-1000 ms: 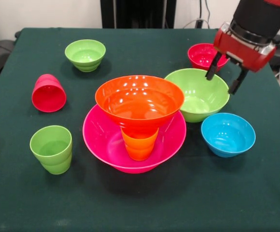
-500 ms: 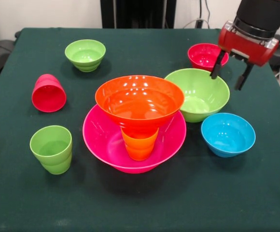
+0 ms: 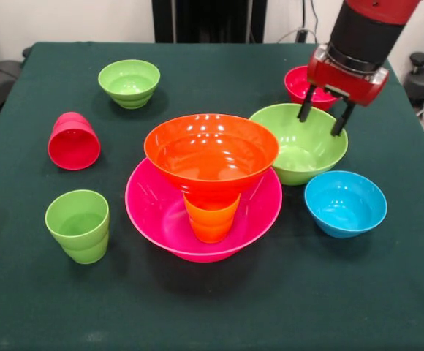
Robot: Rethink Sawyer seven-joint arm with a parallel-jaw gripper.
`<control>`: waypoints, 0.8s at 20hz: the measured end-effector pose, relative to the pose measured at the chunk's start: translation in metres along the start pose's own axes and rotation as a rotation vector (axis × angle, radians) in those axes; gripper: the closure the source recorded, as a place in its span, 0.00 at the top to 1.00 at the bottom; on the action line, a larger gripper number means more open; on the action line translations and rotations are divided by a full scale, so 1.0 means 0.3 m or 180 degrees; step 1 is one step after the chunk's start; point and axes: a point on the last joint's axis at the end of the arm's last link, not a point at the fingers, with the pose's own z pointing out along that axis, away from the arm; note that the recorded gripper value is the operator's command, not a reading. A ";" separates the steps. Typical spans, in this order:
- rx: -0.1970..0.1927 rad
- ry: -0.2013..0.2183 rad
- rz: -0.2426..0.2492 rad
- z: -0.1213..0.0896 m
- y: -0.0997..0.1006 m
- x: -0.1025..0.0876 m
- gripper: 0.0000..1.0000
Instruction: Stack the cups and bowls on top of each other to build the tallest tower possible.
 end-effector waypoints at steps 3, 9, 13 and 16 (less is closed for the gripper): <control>0.0025 0.0056 -0.0142 0.020 -0.025 0.039 1.00; -0.0004 0.0107 -0.0296 0.014 -0.024 0.092 1.00; -0.0085 0.0098 -0.0392 -0.017 0.004 0.111 1.00; -0.0184 0.0086 -0.0435 -0.046 0.030 0.105 1.00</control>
